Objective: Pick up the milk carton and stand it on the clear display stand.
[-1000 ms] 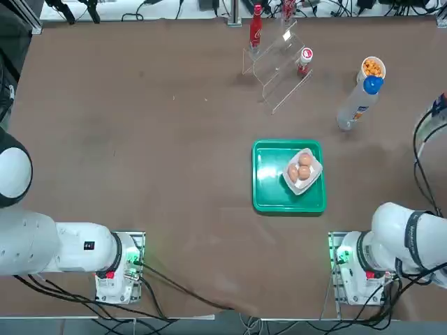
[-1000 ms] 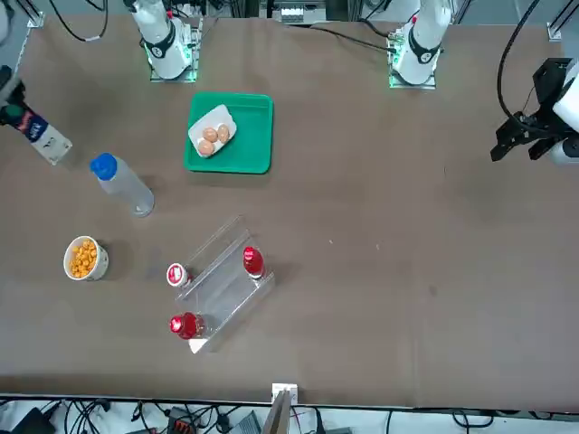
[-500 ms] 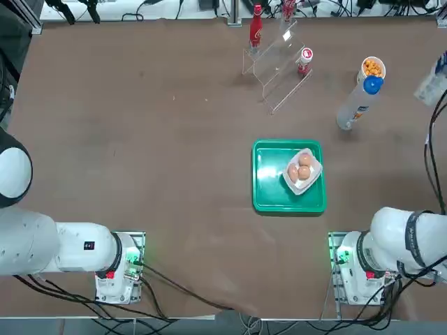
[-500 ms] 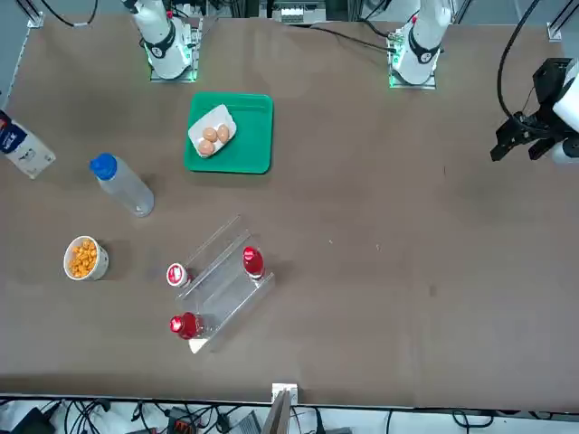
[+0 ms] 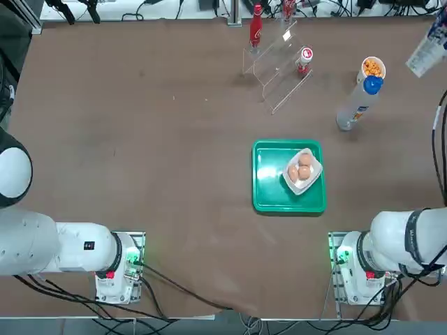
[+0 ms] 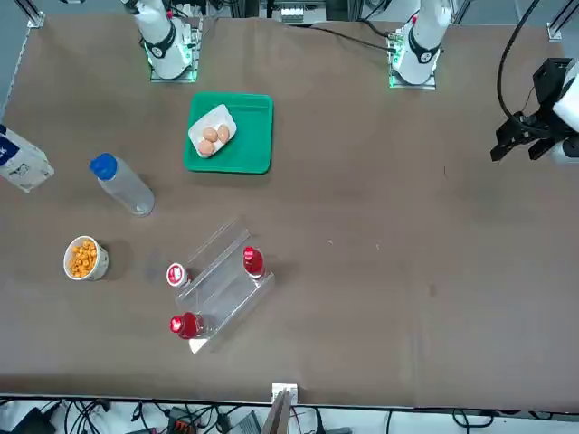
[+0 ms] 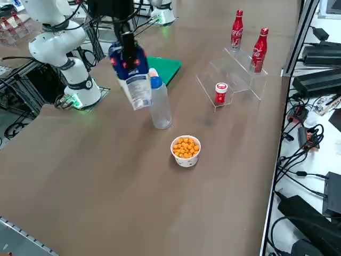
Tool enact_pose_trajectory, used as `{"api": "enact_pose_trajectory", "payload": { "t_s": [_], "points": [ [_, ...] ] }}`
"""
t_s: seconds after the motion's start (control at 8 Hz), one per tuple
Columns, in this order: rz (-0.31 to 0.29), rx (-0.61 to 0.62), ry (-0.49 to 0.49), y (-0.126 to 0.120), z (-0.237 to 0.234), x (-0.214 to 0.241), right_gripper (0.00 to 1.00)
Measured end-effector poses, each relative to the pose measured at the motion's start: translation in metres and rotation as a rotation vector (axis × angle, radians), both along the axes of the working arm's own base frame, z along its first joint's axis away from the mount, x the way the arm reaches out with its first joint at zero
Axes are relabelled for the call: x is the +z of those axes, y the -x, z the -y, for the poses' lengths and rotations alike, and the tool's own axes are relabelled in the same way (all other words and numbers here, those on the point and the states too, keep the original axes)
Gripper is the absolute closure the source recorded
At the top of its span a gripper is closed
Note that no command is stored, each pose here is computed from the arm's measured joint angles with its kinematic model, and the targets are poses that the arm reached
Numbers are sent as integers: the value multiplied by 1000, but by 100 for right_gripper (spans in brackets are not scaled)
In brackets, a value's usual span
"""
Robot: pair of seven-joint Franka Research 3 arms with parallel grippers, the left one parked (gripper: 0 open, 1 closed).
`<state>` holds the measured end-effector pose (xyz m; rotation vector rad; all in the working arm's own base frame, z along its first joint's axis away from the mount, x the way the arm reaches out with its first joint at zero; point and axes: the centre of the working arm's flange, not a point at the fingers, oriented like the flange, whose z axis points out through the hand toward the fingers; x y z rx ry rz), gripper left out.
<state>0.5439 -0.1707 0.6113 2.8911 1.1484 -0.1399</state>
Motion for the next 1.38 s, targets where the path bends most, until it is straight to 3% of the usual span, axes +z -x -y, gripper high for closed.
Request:
{"api": "enact_pose_trajectory", "payload": {
  "t_s": [0.5, 1.38],
  "points": [
    [50, -174, -48, -23, -60, 13, 56],
    [69, -102, -51, -84, -188, -3, 56]
  ]
}}
